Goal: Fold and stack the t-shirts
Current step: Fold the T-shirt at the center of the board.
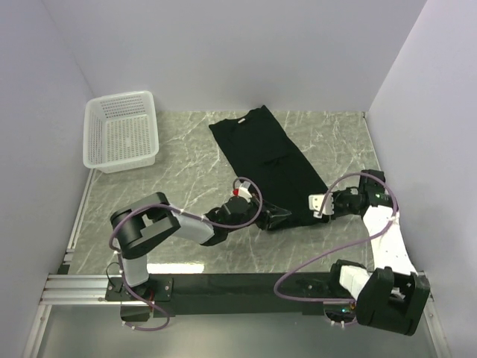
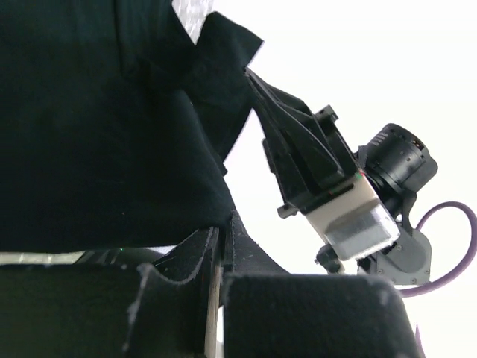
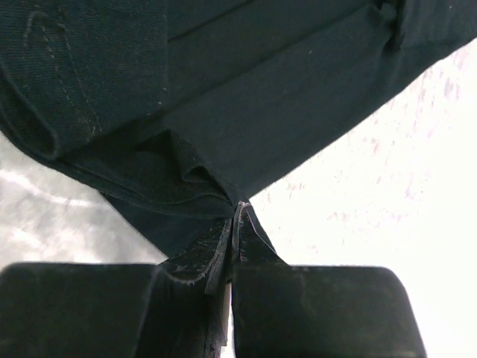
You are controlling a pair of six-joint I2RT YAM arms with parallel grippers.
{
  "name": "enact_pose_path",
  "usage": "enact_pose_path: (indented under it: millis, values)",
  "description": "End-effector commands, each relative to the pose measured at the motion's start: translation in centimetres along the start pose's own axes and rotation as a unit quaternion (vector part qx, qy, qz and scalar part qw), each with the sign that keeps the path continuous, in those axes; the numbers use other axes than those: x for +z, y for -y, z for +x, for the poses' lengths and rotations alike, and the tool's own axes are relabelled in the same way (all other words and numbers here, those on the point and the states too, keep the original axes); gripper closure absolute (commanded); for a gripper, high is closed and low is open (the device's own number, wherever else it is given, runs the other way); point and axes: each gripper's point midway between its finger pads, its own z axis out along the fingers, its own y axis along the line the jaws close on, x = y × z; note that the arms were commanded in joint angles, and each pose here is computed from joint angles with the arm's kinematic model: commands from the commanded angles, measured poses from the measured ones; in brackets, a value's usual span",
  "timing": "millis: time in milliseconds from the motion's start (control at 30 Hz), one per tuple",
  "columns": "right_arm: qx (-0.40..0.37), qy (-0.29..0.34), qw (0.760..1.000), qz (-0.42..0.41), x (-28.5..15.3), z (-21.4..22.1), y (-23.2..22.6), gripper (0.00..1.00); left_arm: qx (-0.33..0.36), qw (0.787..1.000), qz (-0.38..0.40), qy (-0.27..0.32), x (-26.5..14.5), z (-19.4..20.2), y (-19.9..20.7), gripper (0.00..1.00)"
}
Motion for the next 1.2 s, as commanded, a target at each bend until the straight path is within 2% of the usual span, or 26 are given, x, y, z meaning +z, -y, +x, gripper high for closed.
enact_pose_path:
  millis: [0,133,333,933,1167]
  values:
    - [-0.001,-0.002,0.999,0.033,0.2,0.2,3.8,1.00,-0.015,0.999,0.017,0.032,-0.9,-1.1,3.1,0.99]
    - [0.011,0.002,1.000,0.021,1.1,-0.1,5.4,1.00,-0.035,0.995,0.005,0.093,-2.2,-4.1,2.7,0.99]
    - [0.012,0.013,1.000,0.010,2.2,-0.7,7.4,1.00,-0.044,0.989,-0.005,0.143,-2.7,-7.4,3.7,1.00]
    - [0.063,0.014,0.998,0.023,7.8,-1.4,14.9,1.00,-0.030,0.979,-0.043,0.197,-1.4,-13.5,4.2,1.00]
    - [0.076,-0.021,0.996,0.031,10.2,-0.2,17.0,1.00,-0.037,0.971,-0.059,0.228,-2.4,-15.9,3.2,1.00]
